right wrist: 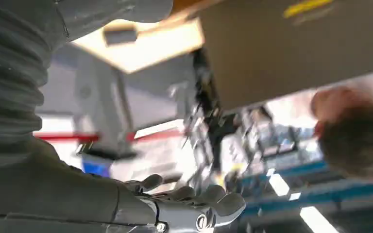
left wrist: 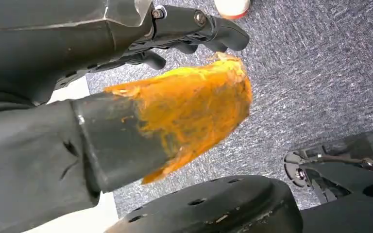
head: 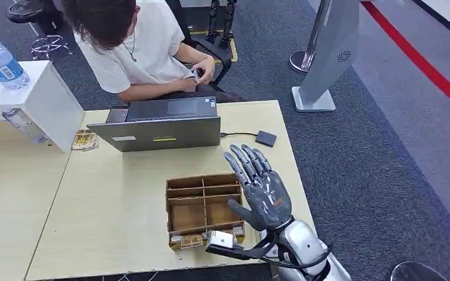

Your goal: Pass the card to the sensor for recognition and then transmit it.

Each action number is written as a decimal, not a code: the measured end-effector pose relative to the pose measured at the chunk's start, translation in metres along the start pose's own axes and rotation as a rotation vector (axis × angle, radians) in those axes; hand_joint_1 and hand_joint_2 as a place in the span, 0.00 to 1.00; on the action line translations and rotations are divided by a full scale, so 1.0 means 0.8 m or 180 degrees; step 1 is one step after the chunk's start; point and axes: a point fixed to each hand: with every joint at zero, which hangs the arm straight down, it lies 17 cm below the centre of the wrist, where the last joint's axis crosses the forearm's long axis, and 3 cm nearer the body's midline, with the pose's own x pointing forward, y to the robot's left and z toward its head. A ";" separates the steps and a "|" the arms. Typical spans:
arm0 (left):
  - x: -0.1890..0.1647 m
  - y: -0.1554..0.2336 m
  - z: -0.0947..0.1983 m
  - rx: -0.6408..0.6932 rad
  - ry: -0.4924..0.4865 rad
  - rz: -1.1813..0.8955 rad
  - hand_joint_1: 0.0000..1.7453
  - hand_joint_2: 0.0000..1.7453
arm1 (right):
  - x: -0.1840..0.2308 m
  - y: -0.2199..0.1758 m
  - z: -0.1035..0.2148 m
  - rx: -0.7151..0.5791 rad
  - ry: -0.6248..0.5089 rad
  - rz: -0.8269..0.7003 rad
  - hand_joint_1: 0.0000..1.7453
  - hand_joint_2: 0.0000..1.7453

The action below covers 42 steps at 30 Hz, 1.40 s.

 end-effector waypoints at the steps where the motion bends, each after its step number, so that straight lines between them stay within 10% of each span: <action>1: 0.000 0.000 0.000 0.0001 -0.0001 0.0001 0.00 0.00 | 0.006 0.002 0.002 0.0035 -0.0037 -0.0049 0.00 1.00; 42: 0.001 0.001 0.000 -0.0006 -0.0031 -0.0042 0.00 0.00 | -0.019 0.084 0.017 0.0742 0.0006 0.0111 0.00 1.00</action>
